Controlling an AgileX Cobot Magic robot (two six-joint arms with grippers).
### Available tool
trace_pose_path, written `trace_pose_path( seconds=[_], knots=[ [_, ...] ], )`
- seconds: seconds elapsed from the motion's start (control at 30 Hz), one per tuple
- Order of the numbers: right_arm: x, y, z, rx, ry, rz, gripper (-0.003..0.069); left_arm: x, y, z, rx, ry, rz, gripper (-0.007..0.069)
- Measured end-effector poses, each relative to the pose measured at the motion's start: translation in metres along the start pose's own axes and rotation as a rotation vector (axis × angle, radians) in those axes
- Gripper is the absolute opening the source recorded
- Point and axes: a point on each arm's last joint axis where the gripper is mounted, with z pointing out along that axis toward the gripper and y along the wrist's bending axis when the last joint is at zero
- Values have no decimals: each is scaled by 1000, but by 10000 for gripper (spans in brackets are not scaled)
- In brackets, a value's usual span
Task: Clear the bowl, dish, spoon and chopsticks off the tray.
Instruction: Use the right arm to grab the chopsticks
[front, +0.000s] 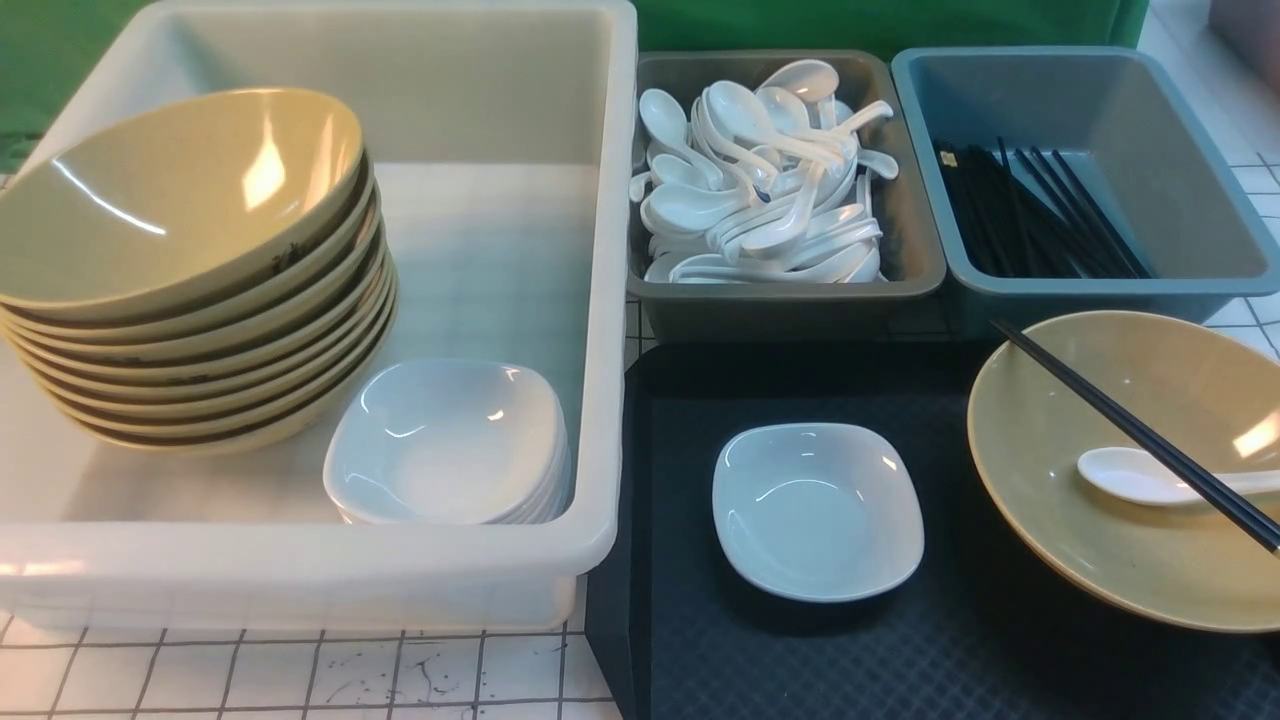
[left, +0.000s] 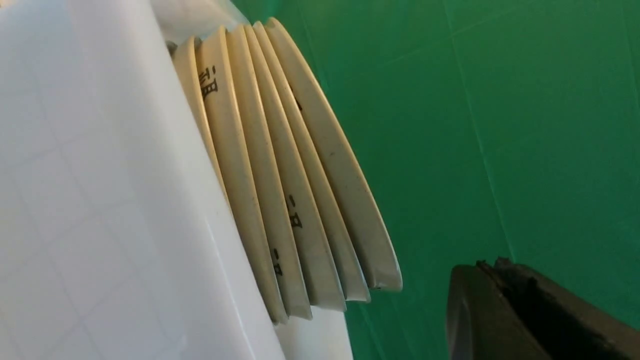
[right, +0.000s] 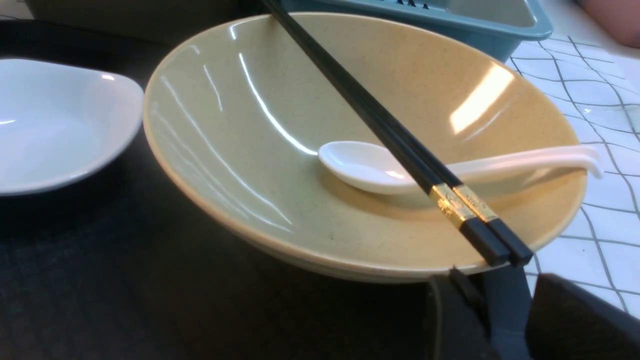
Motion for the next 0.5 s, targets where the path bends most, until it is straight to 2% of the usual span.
trace_pose_path(
  seconds=[0.13, 0.2, 0.23, 0.3, 0.43, 0.5],
  knots=[
    [-2, 1, 1, -11, -39, 59, 236, 0, -2, 0, -1, 12, -39, -1],
    [-6, 3, 1, -40, -97, 219, 236, 0, -16, -1, 12, 67, -20, -1],
    [-8, 3, 1, -92, -132, 283, 236, -1, -25, -2, 22, 95, 5, -1],
    [-17, 3, 0, -92, -227, 489, 236, -5, -51, -4, 30, 187, 114, -1],
    [-26, 3, -3, -130, -322, 601, 236, -10, -87, 0, -15, 356, 322, -1],
    [-25, 4, -2, -153, -298, 700, 223, -9, -100, 7, -57, 489, 440, -1]
  ],
)
